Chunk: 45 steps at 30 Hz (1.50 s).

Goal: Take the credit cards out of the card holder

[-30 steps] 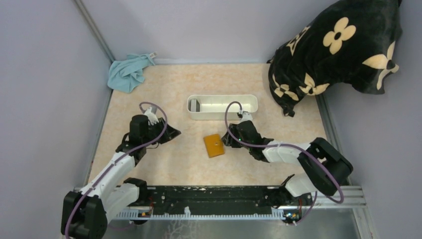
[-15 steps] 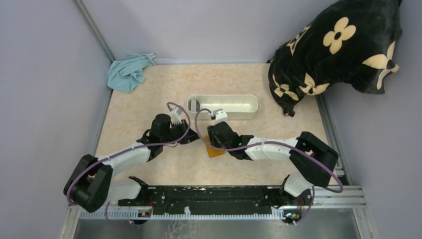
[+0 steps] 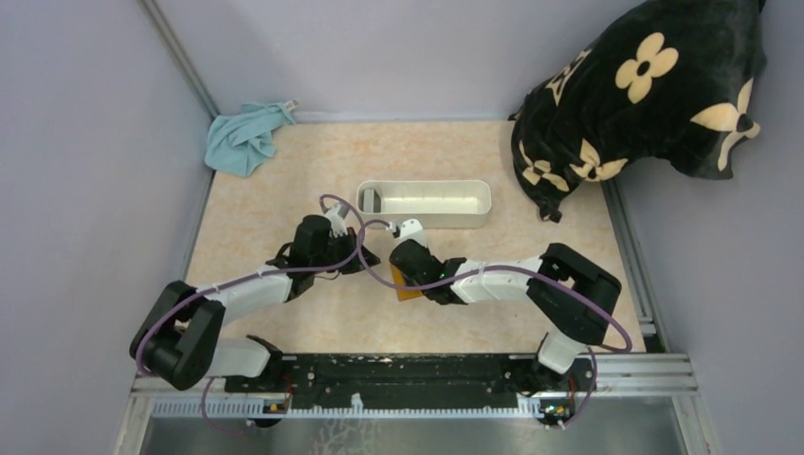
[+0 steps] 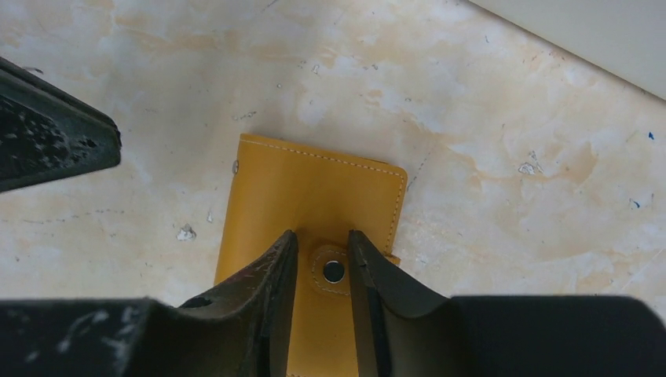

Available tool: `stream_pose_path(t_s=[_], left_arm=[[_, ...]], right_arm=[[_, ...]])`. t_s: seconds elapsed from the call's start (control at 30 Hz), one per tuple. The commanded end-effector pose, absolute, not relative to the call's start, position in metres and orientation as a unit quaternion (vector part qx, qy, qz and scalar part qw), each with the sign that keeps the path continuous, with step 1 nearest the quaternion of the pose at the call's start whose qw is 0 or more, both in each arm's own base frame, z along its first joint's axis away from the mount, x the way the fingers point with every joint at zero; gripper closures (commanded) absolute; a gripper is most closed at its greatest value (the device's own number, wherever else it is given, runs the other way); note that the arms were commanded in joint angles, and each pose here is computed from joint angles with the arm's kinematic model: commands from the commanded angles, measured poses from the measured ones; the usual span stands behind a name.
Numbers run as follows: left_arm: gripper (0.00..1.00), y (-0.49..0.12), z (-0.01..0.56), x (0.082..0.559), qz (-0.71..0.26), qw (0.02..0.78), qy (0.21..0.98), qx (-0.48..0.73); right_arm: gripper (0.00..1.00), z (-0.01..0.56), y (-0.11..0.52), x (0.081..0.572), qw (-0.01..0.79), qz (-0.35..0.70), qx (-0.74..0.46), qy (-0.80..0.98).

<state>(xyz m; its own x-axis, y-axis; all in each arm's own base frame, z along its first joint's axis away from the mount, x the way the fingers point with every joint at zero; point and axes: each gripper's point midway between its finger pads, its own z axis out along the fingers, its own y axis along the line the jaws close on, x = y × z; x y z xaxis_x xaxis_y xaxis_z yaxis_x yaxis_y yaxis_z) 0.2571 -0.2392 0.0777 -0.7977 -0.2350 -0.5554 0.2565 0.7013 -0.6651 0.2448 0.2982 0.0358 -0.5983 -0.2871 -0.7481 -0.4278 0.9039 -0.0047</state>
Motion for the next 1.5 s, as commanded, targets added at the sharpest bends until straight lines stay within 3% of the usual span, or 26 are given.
stream_pose_path(t_s=[0.0,0.03,0.1,0.27,0.47,0.5,0.6,0.67,1.03,1.47], left_arm=[[1.00,-0.242,0.077,0.260,-0.390,0.315,0.865,0.008],[1.00,-0.243,0.076,0.260,-0.390,0.314,0.866,0.007],[1.00,-0.243,0.076,0.259,-0.392,0.312,0.865,0.008],[1.00,-0.243,0.079,0.257,-0.396,0.313,0.863,0.009],[1.00,-0.254,0.085,0.246,-0.441,0.292,0.849,0.008],[1.00,-0.257,0.086,0.244,-0.455,0.286,0.844,0.007],[1.00,-0.263,0.082,0.239,-0.477,0.270,0.837,-0.004],[1.00,-0.265,0.076,0.237,-0.476,0.262,0.839,-0.010],[1.00,-0.293,0.052,0.226,-0.458,0.223,0.861,0.000],[1.00,-0.285,0.004,0.224,-0.391,0.184,0.902,-0.018]], right_arm=[[0.80,0.020,0.294,0.237,0.383,0.045,-0.222,0.895],[0.91,0.017,0.294,0.234,0.379,0.049,-0.222,0.897],[1.00,0.011,0.292,0.230,0.371,0.051,-0.218,0.901],[1.00,0.012,0.298,0.222,0.363,0.084,-0.213,0.904],[1.00,0.067,0.328,0.217,0.405,0.205,-0.208,0.867],[0.98,0.073,0.329,0.218,0.412,0.209,-0.210,0.862],[0.72,0.083,0.328,0.223,0.428,0.199,-0.223,0.853],[0.64,0.084,0.324,0.226,0.436,0.184,-0.231,0.850],[0.59,0.091,0.308,0.225,0.463,0.162,-0.314,0.813],[0.59,0.068,0.308,0.215,0.430,0.180,-0.336,0.819]])
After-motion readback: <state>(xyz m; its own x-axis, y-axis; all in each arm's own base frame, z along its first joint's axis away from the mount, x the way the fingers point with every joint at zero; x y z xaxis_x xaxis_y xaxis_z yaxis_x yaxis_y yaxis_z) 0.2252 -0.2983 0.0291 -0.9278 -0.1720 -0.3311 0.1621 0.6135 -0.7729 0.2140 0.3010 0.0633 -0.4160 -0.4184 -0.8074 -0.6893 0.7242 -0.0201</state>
